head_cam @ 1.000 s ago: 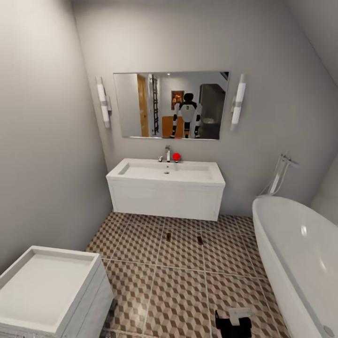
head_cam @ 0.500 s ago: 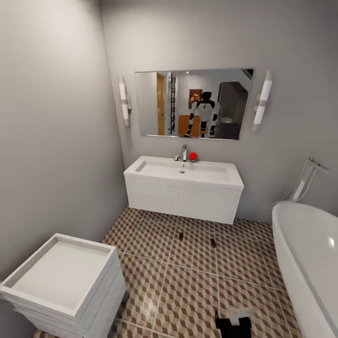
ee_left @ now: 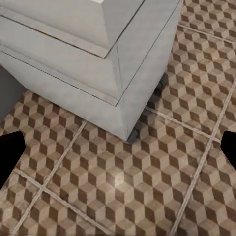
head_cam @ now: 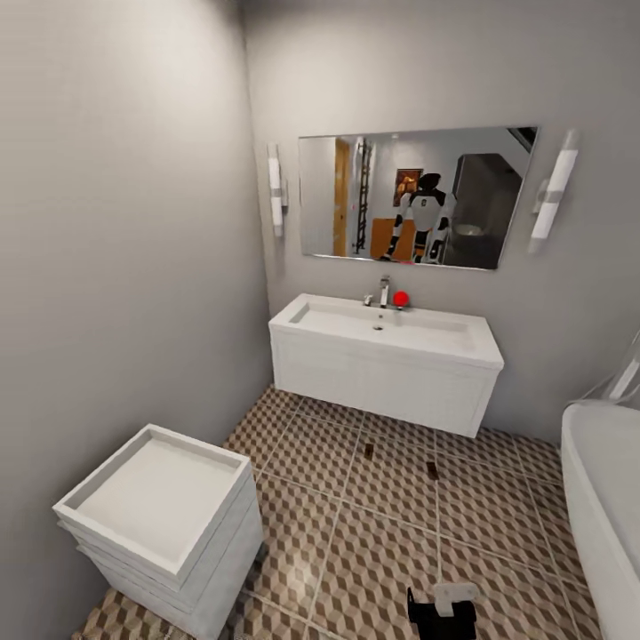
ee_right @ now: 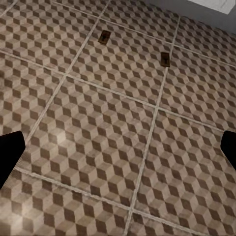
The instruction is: Take the four mousetraps from the cabinet in the bathroom and place them on the bathroom floor. Make sure all four end up on the same floor surface, and ensure that at least two of them are either under or directly next to the same bathroom sink.
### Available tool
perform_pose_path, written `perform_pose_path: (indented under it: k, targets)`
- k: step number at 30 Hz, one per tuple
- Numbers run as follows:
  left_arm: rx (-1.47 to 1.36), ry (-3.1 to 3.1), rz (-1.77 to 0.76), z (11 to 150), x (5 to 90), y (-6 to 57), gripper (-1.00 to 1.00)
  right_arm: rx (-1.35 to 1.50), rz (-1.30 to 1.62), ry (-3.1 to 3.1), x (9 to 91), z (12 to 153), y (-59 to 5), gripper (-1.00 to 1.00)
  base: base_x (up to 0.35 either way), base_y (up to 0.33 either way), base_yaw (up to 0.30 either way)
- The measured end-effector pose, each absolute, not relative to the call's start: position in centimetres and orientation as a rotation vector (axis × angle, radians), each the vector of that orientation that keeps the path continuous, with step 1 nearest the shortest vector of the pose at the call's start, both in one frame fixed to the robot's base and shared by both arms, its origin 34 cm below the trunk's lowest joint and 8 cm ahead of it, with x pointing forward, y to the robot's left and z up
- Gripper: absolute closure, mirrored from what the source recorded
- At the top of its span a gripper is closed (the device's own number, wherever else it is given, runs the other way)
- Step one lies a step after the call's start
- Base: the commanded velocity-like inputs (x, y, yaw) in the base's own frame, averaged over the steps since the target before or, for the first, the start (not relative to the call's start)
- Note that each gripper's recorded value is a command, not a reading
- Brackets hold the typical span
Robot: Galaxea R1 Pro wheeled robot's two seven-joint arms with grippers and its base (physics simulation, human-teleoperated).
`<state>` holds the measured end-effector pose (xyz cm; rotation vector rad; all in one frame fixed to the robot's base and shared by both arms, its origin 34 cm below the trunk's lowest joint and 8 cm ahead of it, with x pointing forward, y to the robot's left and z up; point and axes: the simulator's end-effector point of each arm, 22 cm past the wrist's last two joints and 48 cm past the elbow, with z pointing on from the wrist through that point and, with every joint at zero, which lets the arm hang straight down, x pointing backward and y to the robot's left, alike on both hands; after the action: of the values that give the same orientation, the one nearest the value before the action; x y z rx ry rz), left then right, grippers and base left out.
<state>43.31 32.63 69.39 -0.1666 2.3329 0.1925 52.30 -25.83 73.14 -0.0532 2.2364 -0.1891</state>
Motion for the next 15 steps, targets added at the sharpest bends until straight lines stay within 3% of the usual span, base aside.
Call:
perform_pose_path:
  k: [15]
  targets:
    - [-0.167, 2.332, 0.193, 69.39, 43.32, 32.63, -1.0, -0.053, -0.189, 2.237, 52.3, 73.13, -25.83, -1.0, 0.0, 0.0, 0.26]
